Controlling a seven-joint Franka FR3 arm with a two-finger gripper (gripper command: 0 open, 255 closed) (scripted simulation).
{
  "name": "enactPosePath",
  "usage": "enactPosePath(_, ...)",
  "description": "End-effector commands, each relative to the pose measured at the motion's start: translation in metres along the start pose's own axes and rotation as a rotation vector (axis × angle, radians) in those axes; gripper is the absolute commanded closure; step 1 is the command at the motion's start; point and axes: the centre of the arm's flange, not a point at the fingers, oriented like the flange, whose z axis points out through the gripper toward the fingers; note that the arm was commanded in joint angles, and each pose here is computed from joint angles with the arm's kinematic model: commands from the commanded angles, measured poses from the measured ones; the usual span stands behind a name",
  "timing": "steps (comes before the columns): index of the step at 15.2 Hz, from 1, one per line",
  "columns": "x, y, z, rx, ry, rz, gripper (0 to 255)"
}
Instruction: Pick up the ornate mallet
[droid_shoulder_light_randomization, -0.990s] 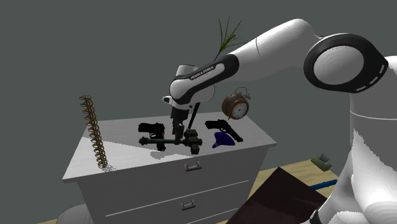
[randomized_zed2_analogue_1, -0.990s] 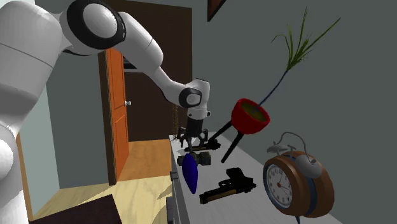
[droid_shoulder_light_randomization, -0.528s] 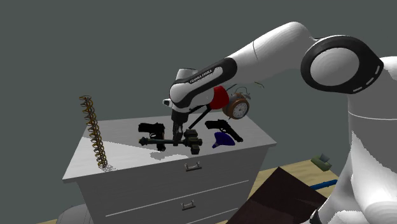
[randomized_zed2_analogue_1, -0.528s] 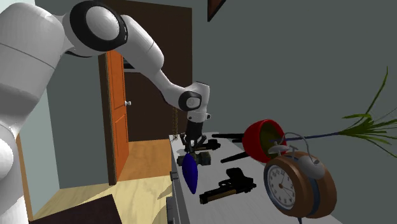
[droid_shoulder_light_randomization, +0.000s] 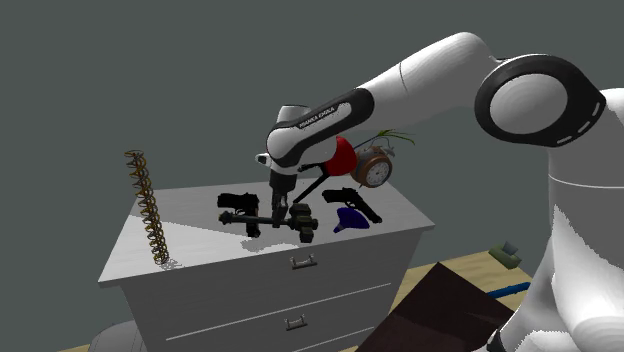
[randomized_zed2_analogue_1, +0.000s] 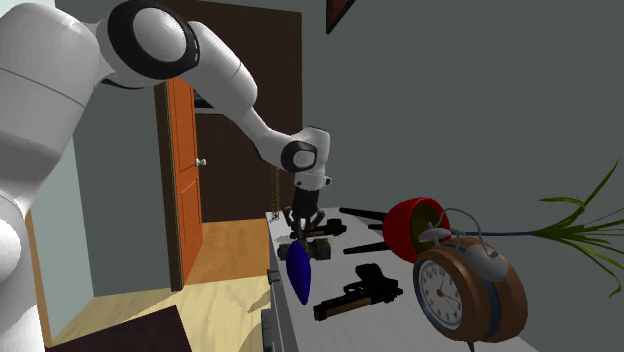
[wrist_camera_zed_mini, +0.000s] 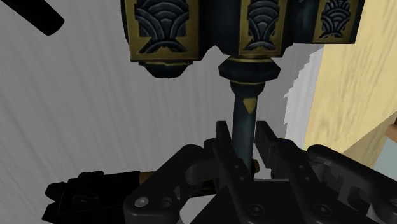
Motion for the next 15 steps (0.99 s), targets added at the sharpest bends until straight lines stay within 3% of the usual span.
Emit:
enactPosePath(1, 0.002, -0.001, -0.01, 0.0, 0.0, 0.0, 255)
enactPosePath(15, 0.011, -0.01, -0.073, 0.0, 0.0, 0.0, 255)
